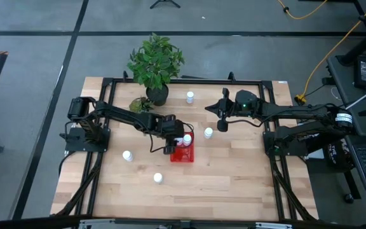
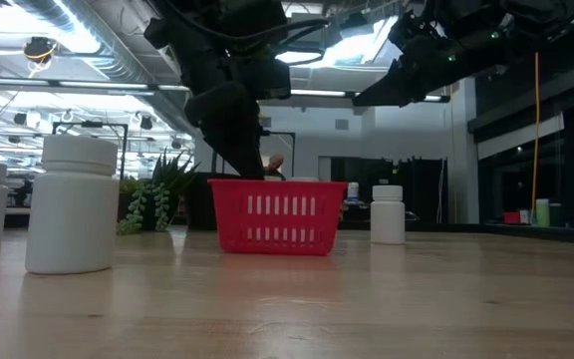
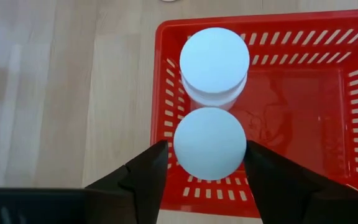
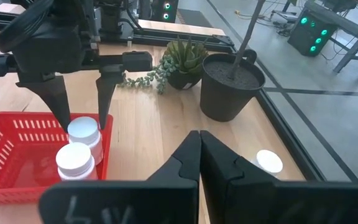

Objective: Pick and place pill bottles into a basket
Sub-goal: Put the white medicine bottle into the red bin

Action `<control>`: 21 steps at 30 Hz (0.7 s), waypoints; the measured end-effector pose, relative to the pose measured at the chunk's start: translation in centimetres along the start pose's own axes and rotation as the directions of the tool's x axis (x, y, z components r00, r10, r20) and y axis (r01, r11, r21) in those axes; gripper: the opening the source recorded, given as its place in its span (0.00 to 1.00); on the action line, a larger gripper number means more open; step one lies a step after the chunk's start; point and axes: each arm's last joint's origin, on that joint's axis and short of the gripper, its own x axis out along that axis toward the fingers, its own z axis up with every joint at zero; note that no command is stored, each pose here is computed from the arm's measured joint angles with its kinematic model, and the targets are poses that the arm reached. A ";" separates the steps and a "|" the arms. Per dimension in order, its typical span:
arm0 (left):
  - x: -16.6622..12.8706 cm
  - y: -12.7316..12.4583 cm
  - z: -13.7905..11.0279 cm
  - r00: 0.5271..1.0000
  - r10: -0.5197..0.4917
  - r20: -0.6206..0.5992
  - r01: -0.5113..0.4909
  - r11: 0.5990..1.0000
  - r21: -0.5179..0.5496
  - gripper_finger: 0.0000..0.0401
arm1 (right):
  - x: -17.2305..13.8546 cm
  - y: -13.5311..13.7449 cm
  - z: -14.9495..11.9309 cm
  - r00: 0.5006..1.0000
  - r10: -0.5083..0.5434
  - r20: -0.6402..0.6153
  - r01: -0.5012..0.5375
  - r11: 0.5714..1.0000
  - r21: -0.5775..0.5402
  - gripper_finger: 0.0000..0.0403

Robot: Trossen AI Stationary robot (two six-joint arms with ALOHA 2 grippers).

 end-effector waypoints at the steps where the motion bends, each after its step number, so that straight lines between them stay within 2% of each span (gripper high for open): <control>1: 0.0 0.0 0.0 1.000 0.000 0.000 0.000 1.000 0.000 0.51 | 0.0 0.0 0.0 1.000 0.000 0.000 0.000 1.000 0.000 0.02; 21: 0.0 0.0 0.0 1.000 0.015 0.002 -0.015 1.000 -0.008 0.53 | 0.0 0.0 -0.1 1.000 0.002 -0.008 -0.002 1.000 0.001 0.02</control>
